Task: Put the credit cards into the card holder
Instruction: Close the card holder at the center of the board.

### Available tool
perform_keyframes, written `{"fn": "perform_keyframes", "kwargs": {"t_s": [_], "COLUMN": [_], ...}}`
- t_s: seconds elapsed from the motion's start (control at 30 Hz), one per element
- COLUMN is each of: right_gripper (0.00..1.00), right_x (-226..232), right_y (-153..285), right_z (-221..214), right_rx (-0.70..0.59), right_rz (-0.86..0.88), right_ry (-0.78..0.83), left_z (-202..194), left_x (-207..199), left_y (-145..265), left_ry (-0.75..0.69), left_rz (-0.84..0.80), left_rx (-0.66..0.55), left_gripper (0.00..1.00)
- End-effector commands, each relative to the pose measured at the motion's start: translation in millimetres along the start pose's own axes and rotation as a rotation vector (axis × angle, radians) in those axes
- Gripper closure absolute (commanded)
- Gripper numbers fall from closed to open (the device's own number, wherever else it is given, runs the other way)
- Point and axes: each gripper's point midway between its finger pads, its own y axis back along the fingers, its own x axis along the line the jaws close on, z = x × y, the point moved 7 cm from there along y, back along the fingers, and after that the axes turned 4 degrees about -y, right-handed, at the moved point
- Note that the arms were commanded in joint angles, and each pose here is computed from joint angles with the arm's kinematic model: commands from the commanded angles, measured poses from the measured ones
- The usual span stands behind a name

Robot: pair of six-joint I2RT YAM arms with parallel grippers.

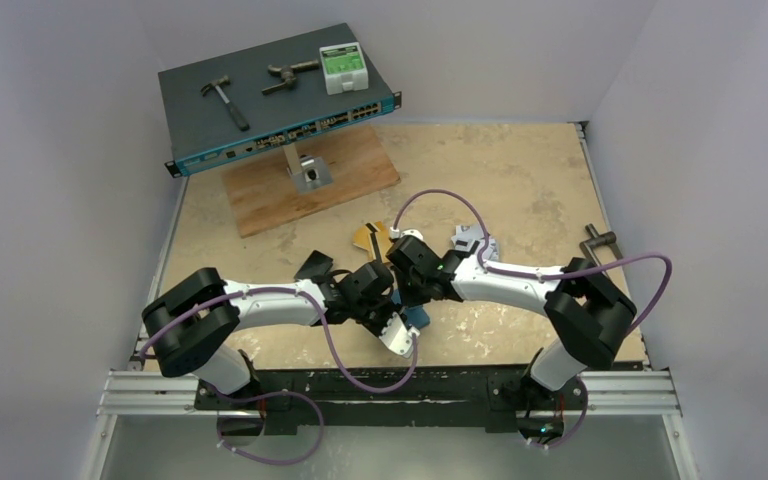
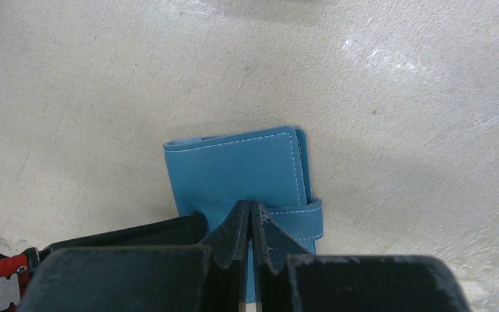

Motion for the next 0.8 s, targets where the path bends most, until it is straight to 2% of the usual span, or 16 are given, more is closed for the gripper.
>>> {"fn": "perform_keyframes", "kwargs": {"t_s": [0.0,0.33,0.77], "right_gripper": [1.00,1.00,1.00], "right_x": [-7,-17,-4], "right_y": [-2,10,9], "right_z": [-7,-12,-4], "right_rx": [0.002,-0.029,-0.066], "right_rz": [-0.029,-0.053,0.030], "right_ry": [-0.019,-0.053,-0.102], "left_z": [2,2,2], "left_x": [-1,-1,-1], "left_y": [3,3,3], "left_ry": [0.018,0.019,0.022], "left_rz": [-0.014,-0.015,-0.018], "left_rx": [-0.021,-0.021,-0.021], "left_gripper": [1.00,1.00,1.00]}}
